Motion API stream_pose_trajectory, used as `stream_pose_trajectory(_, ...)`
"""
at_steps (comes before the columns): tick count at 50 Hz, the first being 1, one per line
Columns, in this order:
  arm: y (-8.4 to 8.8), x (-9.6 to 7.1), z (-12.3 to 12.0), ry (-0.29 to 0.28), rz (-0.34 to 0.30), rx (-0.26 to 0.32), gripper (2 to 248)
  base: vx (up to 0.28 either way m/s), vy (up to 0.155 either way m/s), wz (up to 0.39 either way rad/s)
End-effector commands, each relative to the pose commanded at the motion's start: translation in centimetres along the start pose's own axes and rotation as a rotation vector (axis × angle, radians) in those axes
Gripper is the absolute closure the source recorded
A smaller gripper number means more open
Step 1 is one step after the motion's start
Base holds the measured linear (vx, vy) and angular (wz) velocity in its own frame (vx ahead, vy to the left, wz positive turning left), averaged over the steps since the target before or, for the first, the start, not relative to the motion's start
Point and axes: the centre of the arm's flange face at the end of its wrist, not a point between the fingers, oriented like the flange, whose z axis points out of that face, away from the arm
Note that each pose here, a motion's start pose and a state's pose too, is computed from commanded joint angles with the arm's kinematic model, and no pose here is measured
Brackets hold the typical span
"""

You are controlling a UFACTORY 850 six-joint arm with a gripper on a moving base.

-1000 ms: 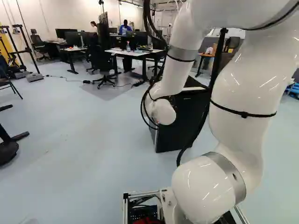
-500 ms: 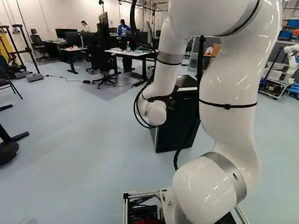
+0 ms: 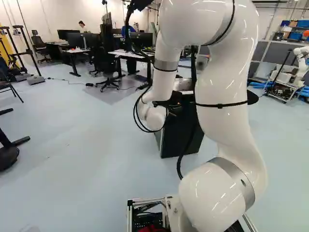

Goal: Grab a drink from the fridge

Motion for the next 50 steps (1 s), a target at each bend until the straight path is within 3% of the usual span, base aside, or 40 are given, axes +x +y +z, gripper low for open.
stream_pose_trajectory(8,-0.4,-0.8,0.6,0.018,0.004,-0.043,3,0.000,0.000,0.000)
stream_pose_trajectory(20,-1.3,-0.6,1.3,0.053,0.025,-0.082,3,0.000,0.000,0.000)
stream_pose_trajectory(50,-2.7,-0.7,3.5,0.073,0.076,-0.173,3,0.000,0.000,0.000)
